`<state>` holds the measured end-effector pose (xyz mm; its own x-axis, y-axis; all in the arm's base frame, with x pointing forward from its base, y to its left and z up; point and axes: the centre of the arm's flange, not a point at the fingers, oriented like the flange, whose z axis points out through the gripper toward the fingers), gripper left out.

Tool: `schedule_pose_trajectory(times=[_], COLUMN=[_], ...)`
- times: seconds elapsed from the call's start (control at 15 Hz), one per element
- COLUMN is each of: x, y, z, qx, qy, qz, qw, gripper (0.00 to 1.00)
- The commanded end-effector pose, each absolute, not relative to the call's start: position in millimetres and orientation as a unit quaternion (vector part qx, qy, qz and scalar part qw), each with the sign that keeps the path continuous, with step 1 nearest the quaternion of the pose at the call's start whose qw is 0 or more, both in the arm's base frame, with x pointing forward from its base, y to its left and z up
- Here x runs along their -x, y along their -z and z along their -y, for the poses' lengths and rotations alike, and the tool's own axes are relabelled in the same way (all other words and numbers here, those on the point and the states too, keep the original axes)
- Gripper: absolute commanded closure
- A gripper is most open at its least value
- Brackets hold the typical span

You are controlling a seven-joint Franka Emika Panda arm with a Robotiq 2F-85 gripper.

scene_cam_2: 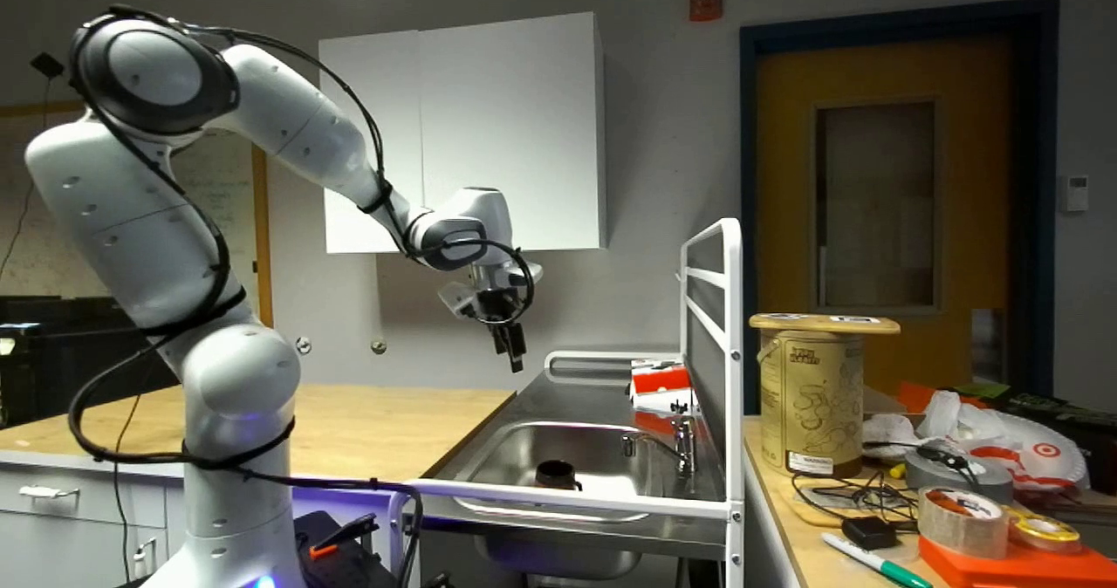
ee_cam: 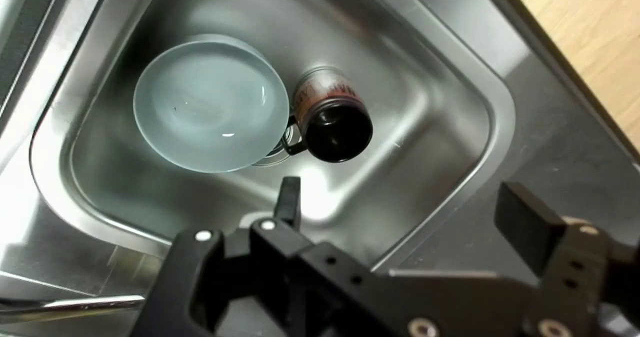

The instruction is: Remove the mug cup from the sink

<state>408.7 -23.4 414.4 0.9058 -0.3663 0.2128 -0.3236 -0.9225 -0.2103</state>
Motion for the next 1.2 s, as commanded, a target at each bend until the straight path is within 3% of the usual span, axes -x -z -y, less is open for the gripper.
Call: schedule_pose_trajectory(times=[0.0, 0.6, 0.93, 1.13], x=[-496, -629, -657, -674], y=[-394, -320, -275, -254], z=[40, 53, 66, 72], qx=[0.967, 0.984, 0.981, 0.966], qy=[0.107, -0.02, -0.119, -0.135], qz=[-0.22, -0.158, -0.125, -0.189], qw=[0.066, 0.079, 0.087, 0.111], gripper=[0.0, 0.0, 0.0, 0.0])
